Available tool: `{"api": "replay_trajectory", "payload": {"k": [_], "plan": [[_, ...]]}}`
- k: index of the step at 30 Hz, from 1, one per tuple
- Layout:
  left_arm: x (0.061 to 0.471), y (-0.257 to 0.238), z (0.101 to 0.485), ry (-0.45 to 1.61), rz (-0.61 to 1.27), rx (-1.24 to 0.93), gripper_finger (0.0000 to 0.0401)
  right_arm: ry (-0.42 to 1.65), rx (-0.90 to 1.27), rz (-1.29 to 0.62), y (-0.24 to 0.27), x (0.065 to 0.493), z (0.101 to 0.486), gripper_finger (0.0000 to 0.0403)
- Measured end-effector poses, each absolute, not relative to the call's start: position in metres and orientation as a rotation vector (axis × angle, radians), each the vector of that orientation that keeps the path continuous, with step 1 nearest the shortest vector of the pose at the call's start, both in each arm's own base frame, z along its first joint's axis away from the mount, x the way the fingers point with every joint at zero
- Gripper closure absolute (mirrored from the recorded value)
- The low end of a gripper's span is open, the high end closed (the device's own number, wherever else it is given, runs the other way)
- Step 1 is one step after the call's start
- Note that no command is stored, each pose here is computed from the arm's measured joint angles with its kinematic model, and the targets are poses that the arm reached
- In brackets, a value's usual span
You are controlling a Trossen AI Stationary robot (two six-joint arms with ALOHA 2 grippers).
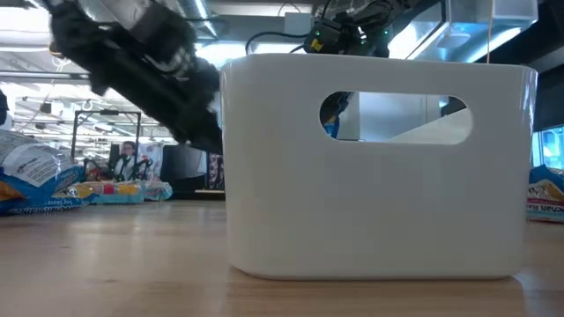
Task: Sort Maruchan noodles
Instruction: Put the blue noodle pack into the transparent bin
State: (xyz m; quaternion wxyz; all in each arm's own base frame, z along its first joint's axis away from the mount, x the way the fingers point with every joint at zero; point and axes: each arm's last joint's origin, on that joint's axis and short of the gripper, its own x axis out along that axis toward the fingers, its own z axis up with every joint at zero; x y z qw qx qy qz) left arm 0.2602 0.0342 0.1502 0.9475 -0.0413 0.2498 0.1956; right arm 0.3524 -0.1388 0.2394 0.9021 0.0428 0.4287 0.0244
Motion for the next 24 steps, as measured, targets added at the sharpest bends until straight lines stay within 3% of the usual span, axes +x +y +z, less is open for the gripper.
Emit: {"api": "replay_trajectory", "payload": {"k": [8,24], "plan": [[0.289,0.058,0.128,0.606,0.459,-0.059,0.0392,0.921,0.1,0.056,-0.138,0.35,0.237,0.0342],[0.291,0.083,0.128,0.569,0.518,-0.041,0.0392,0.961,0.067,-0.001,-0.142,0.356,0.223,0.0342]]}}
